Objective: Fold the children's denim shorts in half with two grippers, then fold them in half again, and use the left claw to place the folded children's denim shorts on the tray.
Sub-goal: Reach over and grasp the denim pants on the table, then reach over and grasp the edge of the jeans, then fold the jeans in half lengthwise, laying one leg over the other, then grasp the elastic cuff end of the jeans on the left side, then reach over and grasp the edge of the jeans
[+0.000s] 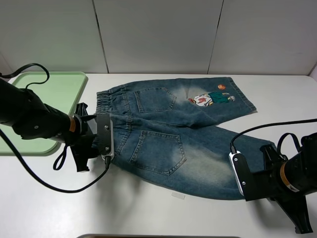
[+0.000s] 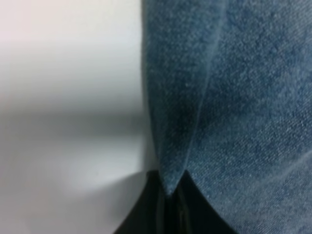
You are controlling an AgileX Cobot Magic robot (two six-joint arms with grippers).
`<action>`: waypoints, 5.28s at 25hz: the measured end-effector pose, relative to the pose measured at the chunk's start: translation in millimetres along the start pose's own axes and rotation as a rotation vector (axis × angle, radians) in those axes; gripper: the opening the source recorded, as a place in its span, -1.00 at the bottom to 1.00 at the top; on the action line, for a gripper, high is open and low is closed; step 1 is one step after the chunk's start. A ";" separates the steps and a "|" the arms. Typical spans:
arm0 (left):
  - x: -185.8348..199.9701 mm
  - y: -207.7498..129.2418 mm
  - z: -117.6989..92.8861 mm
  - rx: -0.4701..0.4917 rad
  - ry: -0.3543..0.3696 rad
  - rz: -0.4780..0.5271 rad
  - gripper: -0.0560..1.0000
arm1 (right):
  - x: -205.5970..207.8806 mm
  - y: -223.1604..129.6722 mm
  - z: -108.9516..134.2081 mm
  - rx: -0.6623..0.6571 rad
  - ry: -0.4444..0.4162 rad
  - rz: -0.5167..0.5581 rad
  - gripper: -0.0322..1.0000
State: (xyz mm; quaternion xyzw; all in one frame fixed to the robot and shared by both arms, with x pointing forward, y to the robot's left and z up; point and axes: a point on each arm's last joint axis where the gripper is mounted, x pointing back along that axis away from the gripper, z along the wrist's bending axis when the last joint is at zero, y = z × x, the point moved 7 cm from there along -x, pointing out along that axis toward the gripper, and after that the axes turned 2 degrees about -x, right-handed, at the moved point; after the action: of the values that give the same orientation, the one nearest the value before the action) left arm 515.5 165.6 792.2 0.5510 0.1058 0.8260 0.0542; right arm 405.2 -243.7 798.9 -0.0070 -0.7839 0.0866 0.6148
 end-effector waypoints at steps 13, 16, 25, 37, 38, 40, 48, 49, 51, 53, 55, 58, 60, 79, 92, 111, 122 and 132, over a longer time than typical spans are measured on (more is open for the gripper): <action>-1.6 -2.0 -1.9 -0.008 -0.010 0.009 -0.09 | 0.0 0.6 -0.2 -0.002 -0.001 -0.004 -0.99; -6.9 -2.5 -3.4 -0.005 -0.016 0.005 -0.10 | 0.0 0.8 -0.3 -0.002 -0.002 -0.005 -0.99; -14.5 1.9 -2.3 0.009 -0.003 -0.031 -0.48 | 0.0 1.2 -0.5 -0.002 -0.003 -0.007 -0.99; -10.5 19.8 -16.5 0.000 -0.043 -0.015 -0.73 | 6.2 2.1 -5.9 -0.013 -0.040 -0.024 -0.99; -8.5 20.9 -17.6 0.020 -0.046 -0.011 -0.73 | 10.1 3.1 -10.6 -0.022 -0.064 -0.034 -0.99; -2.4 21.0 -18.2 0.070 -0.045 -0.001 -0.73 | 20.3 4.5 -19.6 -0.065 -0.121 -0.062 -0.99; 42.2 18.7 -6.2 0.282 0.019 0.020 -0.74 | 57.7 2.0 -39.1 -0.244 -0.297 -0.155 -0.99; 49.1 20.3 -2.6 0.297 0.036 0.008 -0.74 | 61.8 1.6 -40.9 -0.263 -0.316 -0.167 -0.99; 66.2 23.2 5.2 0.328 0.077 -0.017 -0.74 | 71.9 0.5 -44.8 -0.309 -0.360 -0.197 -0.99; 82.7 27.1 12.8 0.370 0.119 -0.055 -0.74 | 81.9 0.0 -49.3 -0.366 -0.400 -0.233 -0.99; 99.0 31.4 19.9 0.404 0.160 -0.100 -0.74 | 94.7 0.4 -58.2 -0.463 -0.439 -0.281 -0.99; 112.6 34.4 25.0 0.445 0.192 -0.139 -0.75 | 112.3 3.3 -75.5 -0.619 -0.474 -0.356 -0.99; 114.7 34.7 25.7 0.459 0.196 -0.145 -0.75 | 122.1 6.3 -87.8 -0.697 -0.488 -0.398 -0.99; 120.5 -51.8 76.9 0.825 0.364 -0.094 -0.75 | 96.1 36.2 -207.8 -0.851 -0.461 -0.323 -0.99; 91.9 -55.3 99.8 0.782 0.415 -0.219 -0.75 | 113.6 11.3 -257.8 -1.059 -0.524 -0.594 -0.99; 89.4 -71.5 128.5 0.849 0.588 -0.320 -0.68 | 77.9 12.7 -285.9 -1.068 -0.477 -0.698 -0.96; 78.7 -84.8 142.4 0.898 0.690 -0.394 0.53 | 85.6 -20.5 -326.9 -1.284 -0.536 -0.769 0.38; 113.1 -76.3 162.5 0.994 0.807 -0.581 0.55 | 101.2 -25.0 -337.0 -1.292 -0.574 -0.815 0.41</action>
State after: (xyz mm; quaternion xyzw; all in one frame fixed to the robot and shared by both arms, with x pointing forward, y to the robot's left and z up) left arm 619.5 281.8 936.2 0.1104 0.6258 0.7716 -0.0291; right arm 708.1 -213.5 977.2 -0.0520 -0.7470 -0.6147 0.2476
